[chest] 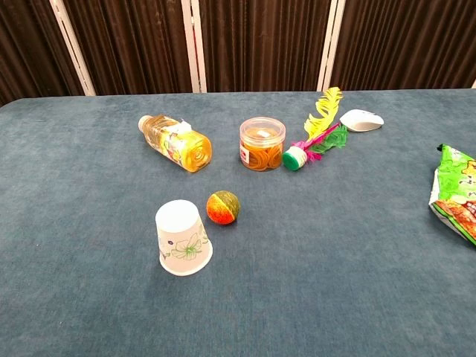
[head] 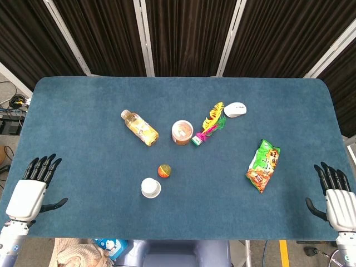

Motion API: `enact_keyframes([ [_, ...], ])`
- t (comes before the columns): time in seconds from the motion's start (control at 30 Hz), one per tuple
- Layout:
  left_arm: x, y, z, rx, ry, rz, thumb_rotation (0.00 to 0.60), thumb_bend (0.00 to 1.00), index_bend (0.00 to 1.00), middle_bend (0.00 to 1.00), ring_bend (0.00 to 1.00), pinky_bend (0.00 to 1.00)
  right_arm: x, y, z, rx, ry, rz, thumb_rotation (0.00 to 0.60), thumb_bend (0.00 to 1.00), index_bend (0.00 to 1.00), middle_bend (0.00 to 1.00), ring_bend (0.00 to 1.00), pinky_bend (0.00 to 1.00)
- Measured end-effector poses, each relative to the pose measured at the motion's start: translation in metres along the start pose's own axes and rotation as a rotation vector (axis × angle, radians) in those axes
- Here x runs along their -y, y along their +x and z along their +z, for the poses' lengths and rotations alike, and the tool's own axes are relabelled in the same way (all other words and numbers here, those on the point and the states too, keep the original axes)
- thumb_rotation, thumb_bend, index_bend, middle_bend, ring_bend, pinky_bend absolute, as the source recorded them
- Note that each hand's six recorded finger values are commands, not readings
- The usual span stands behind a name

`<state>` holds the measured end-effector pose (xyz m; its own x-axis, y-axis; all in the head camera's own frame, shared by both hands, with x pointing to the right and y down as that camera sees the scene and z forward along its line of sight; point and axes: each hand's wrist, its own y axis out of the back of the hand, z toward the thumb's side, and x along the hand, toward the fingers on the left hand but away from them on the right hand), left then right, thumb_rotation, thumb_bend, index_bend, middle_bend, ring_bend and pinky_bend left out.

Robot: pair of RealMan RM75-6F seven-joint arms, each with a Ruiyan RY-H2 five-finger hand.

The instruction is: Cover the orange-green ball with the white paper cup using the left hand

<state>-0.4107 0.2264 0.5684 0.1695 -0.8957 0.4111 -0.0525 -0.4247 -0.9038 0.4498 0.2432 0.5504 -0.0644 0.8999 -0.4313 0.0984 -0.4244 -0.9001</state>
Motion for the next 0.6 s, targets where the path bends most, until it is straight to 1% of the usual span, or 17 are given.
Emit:
enact_keyframes([
  [0.4,0.0003,-0.0009,0.0014,0.007,0.000,-0.003,0.600,0.08,0.00,0.00,0.00,0.00,-0.0005,0.0002,0.0007,-0.002,-0.003,-0.003,0.600,0.35,0.00,0.00,0.00,0.03],
  [0.6,0.0015,0.0017,0.0064,0.043,0.015,-0.011,0.600,0.08,0.00,0.00,0.00,0.00,0.0002,-0.0007,-0.0002,0.007,-0.005,-0.001,0.600,0.35,0.00,0.00,0.00,0.03],
])
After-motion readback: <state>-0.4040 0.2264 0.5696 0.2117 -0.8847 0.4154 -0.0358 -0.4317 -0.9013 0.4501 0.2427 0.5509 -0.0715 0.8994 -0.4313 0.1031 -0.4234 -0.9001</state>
